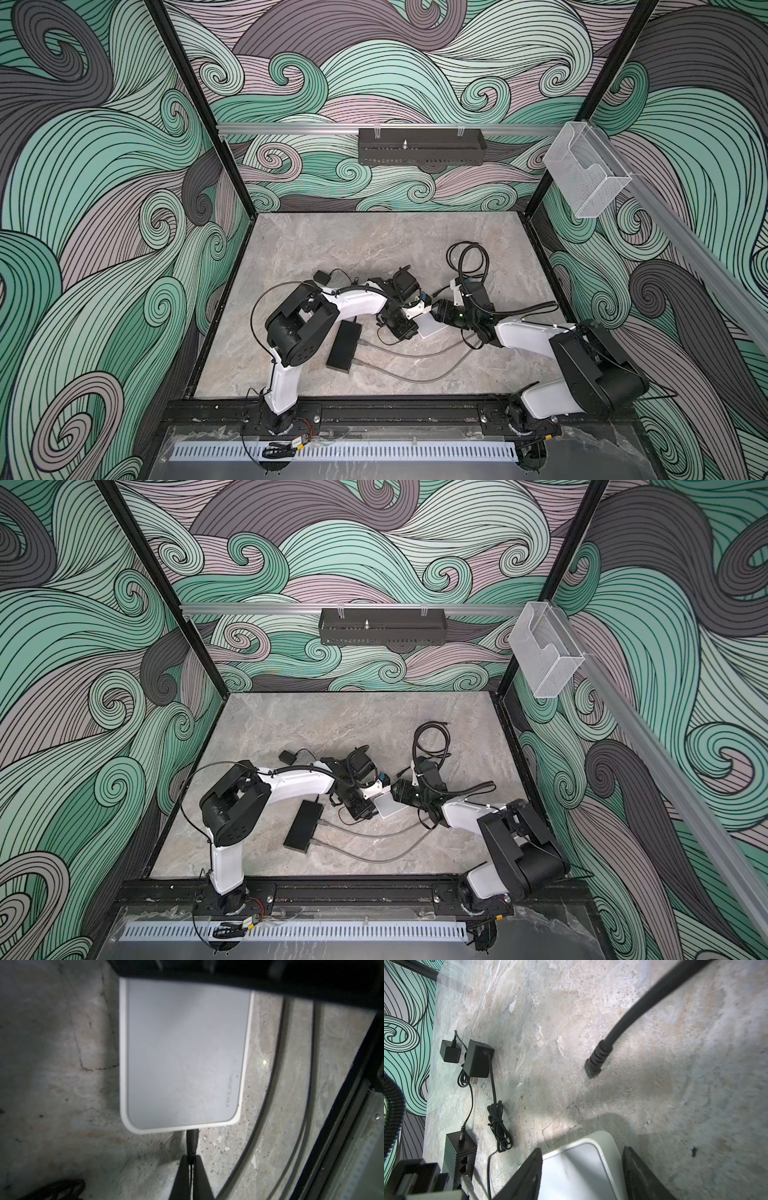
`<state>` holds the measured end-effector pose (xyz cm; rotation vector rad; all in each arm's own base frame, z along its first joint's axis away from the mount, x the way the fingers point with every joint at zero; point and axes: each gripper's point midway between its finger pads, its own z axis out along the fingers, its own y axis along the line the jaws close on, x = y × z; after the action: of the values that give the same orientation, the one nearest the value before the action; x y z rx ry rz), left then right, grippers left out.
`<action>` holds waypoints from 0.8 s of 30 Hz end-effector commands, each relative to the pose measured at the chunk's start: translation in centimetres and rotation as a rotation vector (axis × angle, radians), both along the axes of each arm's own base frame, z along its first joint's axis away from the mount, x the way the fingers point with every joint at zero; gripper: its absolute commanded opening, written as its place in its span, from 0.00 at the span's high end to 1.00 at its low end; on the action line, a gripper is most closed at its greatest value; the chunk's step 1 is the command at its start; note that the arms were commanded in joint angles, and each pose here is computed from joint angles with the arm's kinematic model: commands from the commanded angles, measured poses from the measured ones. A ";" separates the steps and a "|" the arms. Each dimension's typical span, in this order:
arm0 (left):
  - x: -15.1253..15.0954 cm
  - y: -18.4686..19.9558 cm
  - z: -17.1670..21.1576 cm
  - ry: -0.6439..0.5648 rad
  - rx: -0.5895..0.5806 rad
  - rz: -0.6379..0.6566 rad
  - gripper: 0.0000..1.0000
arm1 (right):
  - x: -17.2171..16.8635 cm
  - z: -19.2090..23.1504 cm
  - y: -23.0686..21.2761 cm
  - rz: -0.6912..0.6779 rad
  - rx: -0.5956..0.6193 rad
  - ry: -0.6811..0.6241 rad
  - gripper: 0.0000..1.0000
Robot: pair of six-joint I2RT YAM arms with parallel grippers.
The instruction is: Insert the plug into the switch port
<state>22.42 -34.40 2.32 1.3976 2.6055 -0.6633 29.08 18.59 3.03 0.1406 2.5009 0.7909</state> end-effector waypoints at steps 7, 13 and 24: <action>5.7 -3.4 5.9 -0.195 -0.231 0.023 0.97 | -4.9 -1.3 2.0 0.141 0.065 0.160 0.33; 6.6 -2.4 7.5 -0.239 -0.239 0.039 0.66 | -4.7 -0.9 -0.4 0.090 0.043 0.152 0.29; 10.0 2.4 18.3 -0.379 -0.370 0.235 0.60 | -6.2 1.2 -3.2 0.136 -0.076 0.102 0.24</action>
<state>31.51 -32.60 15.97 1.0628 2.2398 -0.7050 24.12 16.29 4.56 0.0538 2.5973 0.8250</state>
